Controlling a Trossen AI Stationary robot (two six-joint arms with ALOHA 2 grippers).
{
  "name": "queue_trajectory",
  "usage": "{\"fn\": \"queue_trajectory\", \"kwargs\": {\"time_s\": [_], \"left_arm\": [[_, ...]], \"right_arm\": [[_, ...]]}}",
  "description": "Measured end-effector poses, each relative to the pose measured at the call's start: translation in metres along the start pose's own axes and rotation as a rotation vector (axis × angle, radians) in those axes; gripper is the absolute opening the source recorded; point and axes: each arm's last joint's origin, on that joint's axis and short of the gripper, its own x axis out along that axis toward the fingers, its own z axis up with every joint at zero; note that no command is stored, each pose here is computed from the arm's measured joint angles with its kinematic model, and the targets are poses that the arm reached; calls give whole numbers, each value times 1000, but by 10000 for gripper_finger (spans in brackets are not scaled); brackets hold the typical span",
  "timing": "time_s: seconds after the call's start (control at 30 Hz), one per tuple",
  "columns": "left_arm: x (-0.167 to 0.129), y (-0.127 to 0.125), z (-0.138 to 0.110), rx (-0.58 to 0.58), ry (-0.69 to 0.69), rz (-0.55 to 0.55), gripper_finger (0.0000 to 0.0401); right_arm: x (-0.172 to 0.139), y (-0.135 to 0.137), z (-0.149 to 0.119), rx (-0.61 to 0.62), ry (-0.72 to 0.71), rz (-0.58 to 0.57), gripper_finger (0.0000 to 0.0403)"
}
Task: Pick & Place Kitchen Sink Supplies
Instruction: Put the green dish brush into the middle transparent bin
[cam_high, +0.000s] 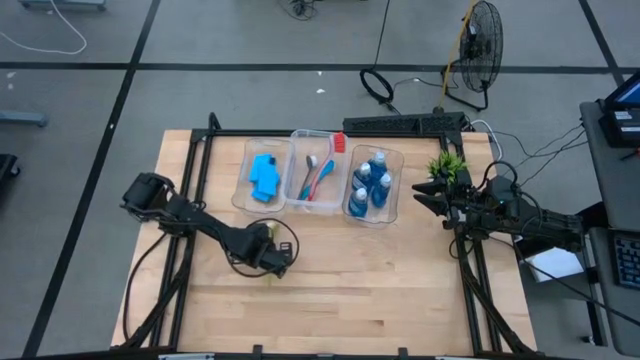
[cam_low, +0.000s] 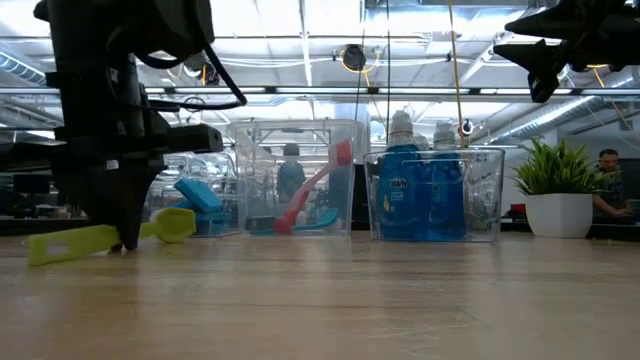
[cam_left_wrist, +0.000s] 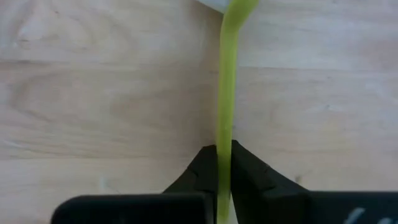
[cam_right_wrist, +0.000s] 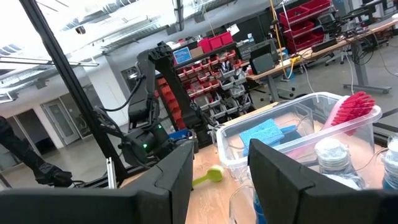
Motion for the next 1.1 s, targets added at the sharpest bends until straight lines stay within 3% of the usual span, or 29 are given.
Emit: {"fn": "queue_trajectory", "kwargs": {"time_s": [0.3,0.43,0.57,0.83,1.1], "left_arm": [[-28,11,-22,50,129,-84,19],[-38,17,-31,152,119,-143,19],[-49,14,-41,308,52,-315,19],[-72,-13,-59,735,-136,-753,19],[-80,-29,-55,913,-96,-887,19]], "right_arm": [[0,0,0,0,0,0,141],[0,0,0,0,-3,2,141],[0,0,0,0,-3,2,141],[0,0,0,0,-3,1,141],[0,0,0,0,-3,1,141]]}}
